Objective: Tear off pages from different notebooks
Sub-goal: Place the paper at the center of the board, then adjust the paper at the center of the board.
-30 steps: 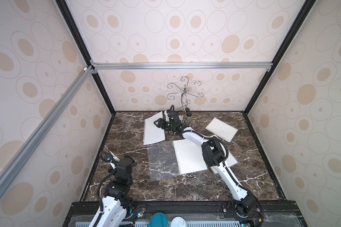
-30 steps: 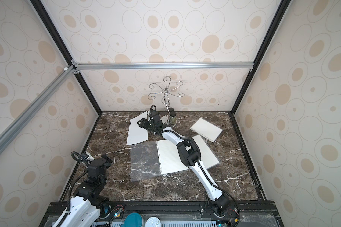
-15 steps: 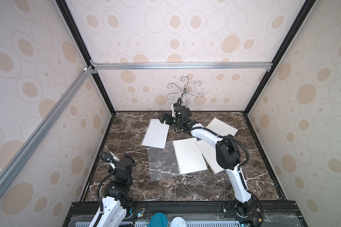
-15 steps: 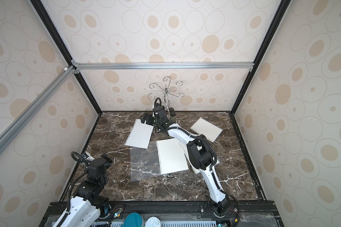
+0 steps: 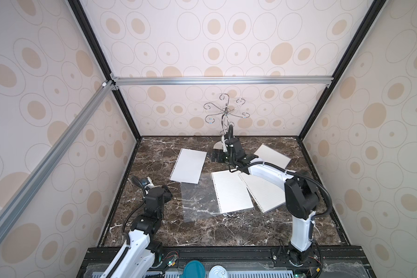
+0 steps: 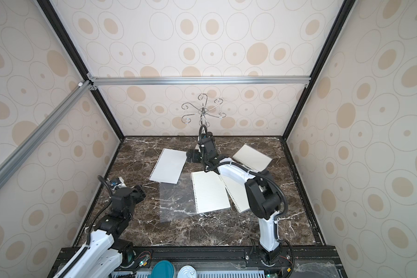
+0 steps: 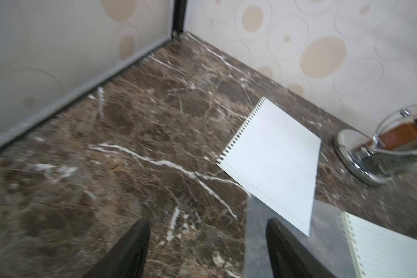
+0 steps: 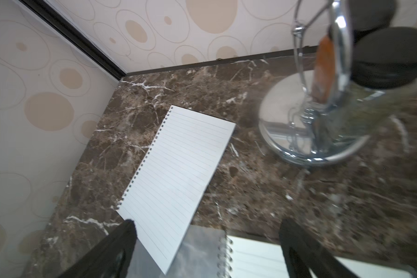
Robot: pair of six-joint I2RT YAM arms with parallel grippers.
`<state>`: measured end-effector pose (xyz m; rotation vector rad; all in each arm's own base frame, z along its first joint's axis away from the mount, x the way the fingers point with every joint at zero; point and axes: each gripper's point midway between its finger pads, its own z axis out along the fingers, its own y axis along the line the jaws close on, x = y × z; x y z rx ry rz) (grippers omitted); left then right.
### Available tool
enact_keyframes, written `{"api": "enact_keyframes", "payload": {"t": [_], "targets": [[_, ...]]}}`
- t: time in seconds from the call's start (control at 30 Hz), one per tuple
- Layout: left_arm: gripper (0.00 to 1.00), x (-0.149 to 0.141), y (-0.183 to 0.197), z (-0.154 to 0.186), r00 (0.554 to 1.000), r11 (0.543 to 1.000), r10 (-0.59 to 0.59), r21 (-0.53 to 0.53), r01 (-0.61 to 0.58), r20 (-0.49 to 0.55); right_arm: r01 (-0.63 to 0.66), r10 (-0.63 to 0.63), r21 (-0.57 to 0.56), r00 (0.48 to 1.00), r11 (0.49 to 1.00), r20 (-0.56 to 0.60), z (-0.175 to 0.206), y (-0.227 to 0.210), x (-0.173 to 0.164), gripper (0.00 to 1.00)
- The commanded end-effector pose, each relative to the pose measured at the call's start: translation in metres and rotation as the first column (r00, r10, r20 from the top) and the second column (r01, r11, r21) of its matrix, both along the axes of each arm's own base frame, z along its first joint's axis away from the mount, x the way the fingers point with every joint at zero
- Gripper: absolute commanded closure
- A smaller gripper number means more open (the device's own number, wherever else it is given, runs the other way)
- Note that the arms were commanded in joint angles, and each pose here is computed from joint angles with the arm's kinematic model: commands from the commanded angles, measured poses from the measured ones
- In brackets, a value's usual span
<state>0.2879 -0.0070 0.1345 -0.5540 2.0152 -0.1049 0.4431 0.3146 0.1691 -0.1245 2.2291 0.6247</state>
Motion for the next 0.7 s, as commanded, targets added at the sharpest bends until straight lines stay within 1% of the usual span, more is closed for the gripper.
{"api": "enact_keyframes", "payload": {"t": [0.0, 0.17, 0.2, 0.3, 0.4, 0.5, 0.67], "targets": [[0.27, 0.028, -0.042, 0.015, 0.985, 0.981, -0.169, -0.088, 0.172, 0.033, 0.045, -0.041, -0.084, 0.998, 0.995, 0.055, -0.005, -0.036, -0.021, 0.08], [0.22, 0.046, -0.079, -0.001, 0.967, 0.943, -0.253, -0.215, 0.256, 0.044, 0.137, -0.142, -0.113, 0.989, 0.984, -0.041, -0.052, -0.085, -0.072, 0.09], [0.22, 0.05, -0.085, -0.002, 0.963, 0.936, -0.265, -0.226, 0.269, 0.05, 0.15, -0.157, -0.113, 0.986, 0.982, -0.056, -0.059, -0.092, -0.08, 0.09], [0.21, 0.06, -0.104, -0.016, 0.955, 0.925, -0.297, -0.245, 0.292, 0.016, 0.21, -0.224, -0.129, 0.968, 0.969, -0.109, -0.079, -0.116, -0.104, 0.09], [0.23, 0.072, -0.123, -0.03, 0.946, 0.914, -0.324, -0.267, 0.306, -0.023, 0.288, -0.307, -0.146, 0.943, 0.946, -0.127, -0.093, -0.141, -0.124, 0.09], [0.24, 0.079, -0.136, -0.05, 0.942, 0.913, -0.325, -0.29, 0.288, -0.088, 0.31, -0.326, -0.127, 0.936, 0.942, -0.131, -0.101, -0.154, -0.14, 0.08], [0.26, 0.087, -0.153, -0.077, 0.929, 0.899, -0.331, -0.355, 0.256, -0.168, 0.274, -0.292, -0.112, 0.935, 0.955, -0.2, -0.116, -0.148, -0.152, 0.09]]}}
